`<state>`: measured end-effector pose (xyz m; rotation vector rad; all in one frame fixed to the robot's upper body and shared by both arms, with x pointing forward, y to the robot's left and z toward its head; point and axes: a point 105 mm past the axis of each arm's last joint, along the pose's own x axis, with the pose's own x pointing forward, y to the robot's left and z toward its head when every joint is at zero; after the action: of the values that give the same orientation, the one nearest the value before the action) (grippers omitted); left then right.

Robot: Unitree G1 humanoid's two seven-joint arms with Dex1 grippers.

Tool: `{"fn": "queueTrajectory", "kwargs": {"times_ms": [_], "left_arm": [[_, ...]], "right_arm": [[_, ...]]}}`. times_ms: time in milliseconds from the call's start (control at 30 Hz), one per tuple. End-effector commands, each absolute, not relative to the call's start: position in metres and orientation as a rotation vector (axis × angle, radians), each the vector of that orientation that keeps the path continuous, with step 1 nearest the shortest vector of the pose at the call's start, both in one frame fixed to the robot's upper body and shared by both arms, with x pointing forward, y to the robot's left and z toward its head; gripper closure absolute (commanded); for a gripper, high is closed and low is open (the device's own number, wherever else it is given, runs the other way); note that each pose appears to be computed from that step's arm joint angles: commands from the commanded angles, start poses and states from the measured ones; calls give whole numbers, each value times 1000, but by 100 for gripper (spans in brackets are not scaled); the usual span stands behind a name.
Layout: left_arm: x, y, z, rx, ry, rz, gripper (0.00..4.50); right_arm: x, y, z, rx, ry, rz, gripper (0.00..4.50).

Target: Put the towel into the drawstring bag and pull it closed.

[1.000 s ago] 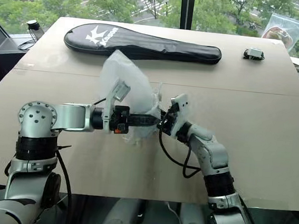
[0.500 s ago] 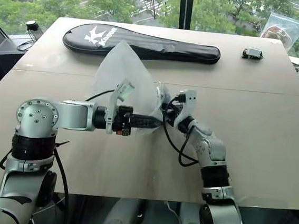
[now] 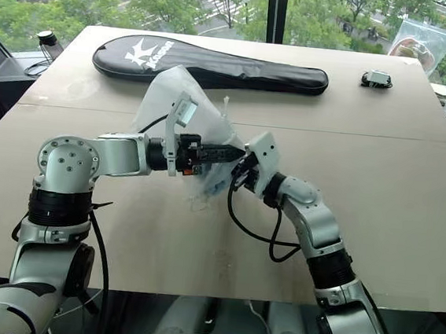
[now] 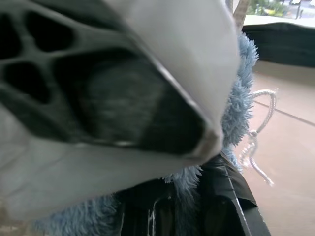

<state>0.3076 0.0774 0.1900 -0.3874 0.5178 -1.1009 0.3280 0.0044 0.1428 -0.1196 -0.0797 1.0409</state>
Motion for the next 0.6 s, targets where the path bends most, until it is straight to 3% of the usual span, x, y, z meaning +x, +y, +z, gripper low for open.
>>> {"fn": "queueTrajectory", "kwargs": {"times_ms": [33,133,333,500,600], "left_arm": [[293,62,202,-404,538,-1225,450],[275,56,194,-353,617,-1313,450],[254,59,170,-332,723,-1348,450],[250,50,172,-358,673,-1381,450],[253,55,179,-369,640,-1372,450]], "right_arm": [[318,29,175,-162,-244,1147,447],[323,36,190,164,-212,1185,447],[350,28,204,538,-176,1146,447],[350,40,208,820,-93,1193,447],[348,40,201,848,-57,1198,447]]}}
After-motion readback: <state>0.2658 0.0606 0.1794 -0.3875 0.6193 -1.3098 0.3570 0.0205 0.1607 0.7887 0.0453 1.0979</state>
